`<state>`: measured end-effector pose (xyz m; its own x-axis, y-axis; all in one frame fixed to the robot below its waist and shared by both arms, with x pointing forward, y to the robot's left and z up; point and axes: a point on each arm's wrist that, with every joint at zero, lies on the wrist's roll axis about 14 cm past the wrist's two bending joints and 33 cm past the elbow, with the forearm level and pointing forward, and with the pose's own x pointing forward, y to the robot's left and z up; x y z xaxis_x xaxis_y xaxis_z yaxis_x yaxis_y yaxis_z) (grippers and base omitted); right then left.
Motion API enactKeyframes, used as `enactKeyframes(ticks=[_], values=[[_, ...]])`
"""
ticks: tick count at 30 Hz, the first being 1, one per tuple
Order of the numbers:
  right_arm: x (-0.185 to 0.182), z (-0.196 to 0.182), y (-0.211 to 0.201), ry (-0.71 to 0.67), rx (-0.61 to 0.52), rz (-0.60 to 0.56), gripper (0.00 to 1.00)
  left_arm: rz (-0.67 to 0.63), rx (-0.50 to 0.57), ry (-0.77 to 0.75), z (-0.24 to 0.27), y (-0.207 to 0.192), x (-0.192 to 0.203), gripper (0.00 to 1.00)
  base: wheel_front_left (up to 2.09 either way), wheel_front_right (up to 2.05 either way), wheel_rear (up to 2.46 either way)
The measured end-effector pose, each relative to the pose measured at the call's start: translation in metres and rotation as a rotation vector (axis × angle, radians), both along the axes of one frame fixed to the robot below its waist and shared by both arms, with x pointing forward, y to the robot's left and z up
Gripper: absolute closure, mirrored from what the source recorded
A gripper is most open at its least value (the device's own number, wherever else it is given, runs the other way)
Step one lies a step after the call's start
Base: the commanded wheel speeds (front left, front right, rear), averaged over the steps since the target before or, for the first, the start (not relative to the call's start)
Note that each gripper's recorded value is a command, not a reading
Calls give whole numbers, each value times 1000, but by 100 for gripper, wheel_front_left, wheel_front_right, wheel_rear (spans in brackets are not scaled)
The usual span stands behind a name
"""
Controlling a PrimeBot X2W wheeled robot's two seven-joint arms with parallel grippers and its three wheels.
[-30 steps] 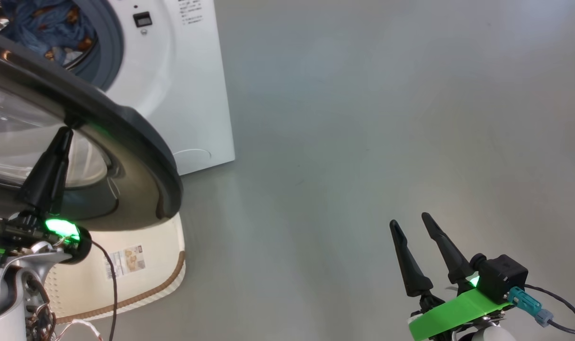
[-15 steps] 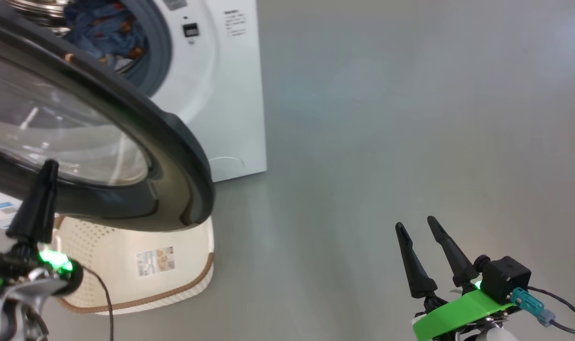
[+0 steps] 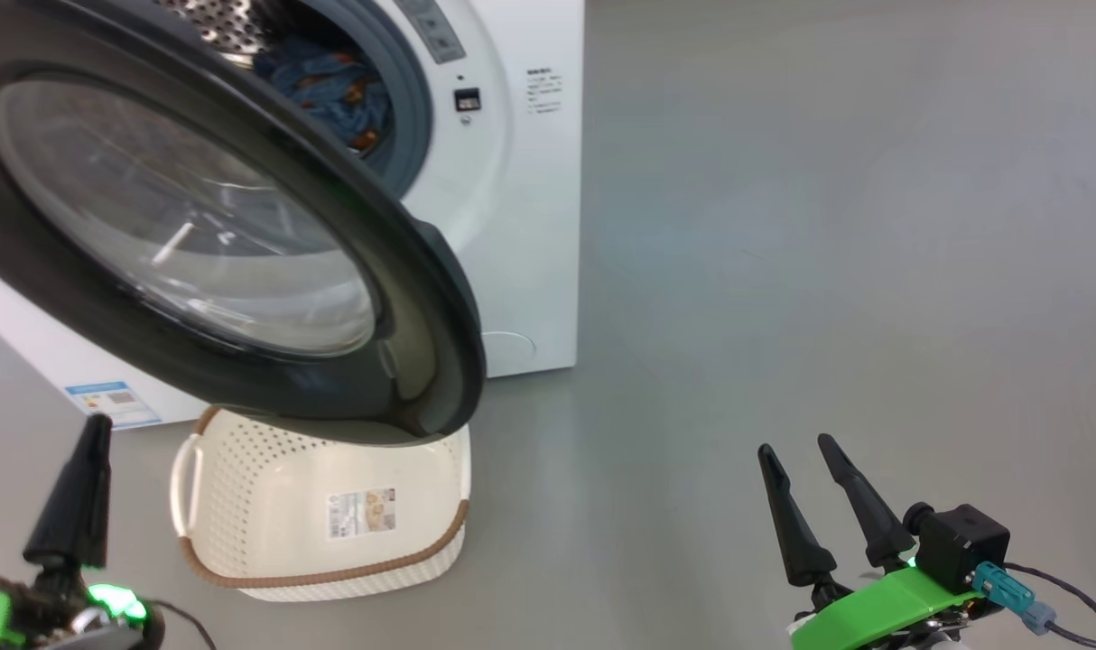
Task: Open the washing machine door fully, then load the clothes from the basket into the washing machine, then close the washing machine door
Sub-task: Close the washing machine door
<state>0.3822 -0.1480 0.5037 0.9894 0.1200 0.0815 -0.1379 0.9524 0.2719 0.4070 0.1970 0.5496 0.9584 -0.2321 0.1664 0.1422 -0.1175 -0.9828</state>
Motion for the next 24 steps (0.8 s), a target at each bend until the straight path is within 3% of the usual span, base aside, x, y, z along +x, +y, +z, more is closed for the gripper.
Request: enactKeyframes(ticks=[9,10,11,12,17,24], values=[[-5,4,15,-11,8,44,0,119,-3,50,-14,24,-41,100,0,0,0],[-6,4,16,-11,8,48,0,127,-7,50,-15,26,-44,88,0,0,0],[-7,4,18,-10,8,51,0,141,-4,53,-15,27,-48,54,0,0,0],[-7,4,19,-12,8,54,0,150,-2,56,-16,28,-51,0,0,0,0],[-5,7,23,-19,10,68,0,222,36,88,-24,38,-64,0,0,0,0],[-3,9,28,-25,10,81,0,355,212,47,-6,54,-66,0,0,0,0]])
